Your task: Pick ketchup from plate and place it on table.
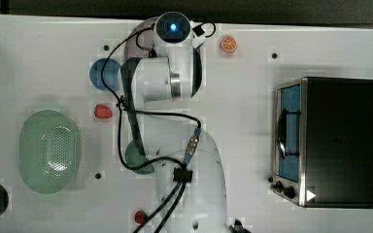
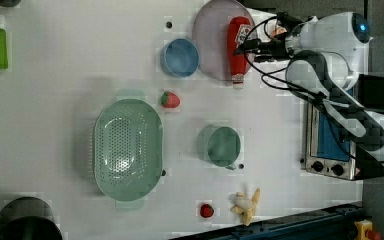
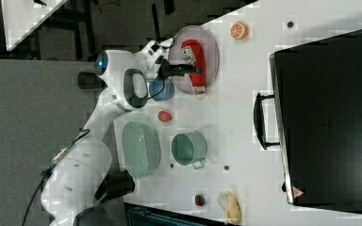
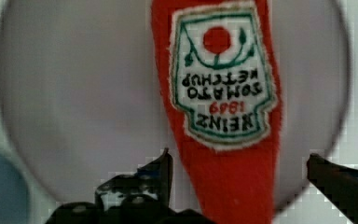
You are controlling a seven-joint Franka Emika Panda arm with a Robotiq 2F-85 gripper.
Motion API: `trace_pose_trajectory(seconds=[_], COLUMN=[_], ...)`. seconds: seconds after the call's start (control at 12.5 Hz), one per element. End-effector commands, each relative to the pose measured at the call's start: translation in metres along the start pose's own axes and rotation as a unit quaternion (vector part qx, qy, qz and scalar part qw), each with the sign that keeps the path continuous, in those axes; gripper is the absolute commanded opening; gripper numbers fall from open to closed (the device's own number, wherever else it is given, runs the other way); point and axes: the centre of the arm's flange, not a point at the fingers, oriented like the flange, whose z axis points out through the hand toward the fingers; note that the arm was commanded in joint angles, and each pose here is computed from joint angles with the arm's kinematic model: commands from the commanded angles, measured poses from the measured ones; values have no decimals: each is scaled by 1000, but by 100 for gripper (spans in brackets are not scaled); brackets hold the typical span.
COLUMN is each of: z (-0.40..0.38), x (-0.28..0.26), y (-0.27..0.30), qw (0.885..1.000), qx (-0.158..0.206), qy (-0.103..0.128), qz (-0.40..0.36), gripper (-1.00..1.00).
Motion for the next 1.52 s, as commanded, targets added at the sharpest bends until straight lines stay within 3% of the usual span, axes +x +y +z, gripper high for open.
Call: trace_pose_trajectory(seconds=[0.08, 0.56, 0.64, 0.88, 1.36, 1.52], z=[-5, 19, 15, 8, -62, -115], x=[19, 25, 28, 32, 38, 33], y=[0, 1, 2, 6, 7, 15], qw=[999, 999, 999, 999, 997, 998], qx=[2, 7, 7, 4, 5, 0], qy=[30, 43, 47, 51, 73, 60], qz=[-19, -16, -16, -13, -7, 2], gripper=[100, 100, 93, 27, 27, 27])
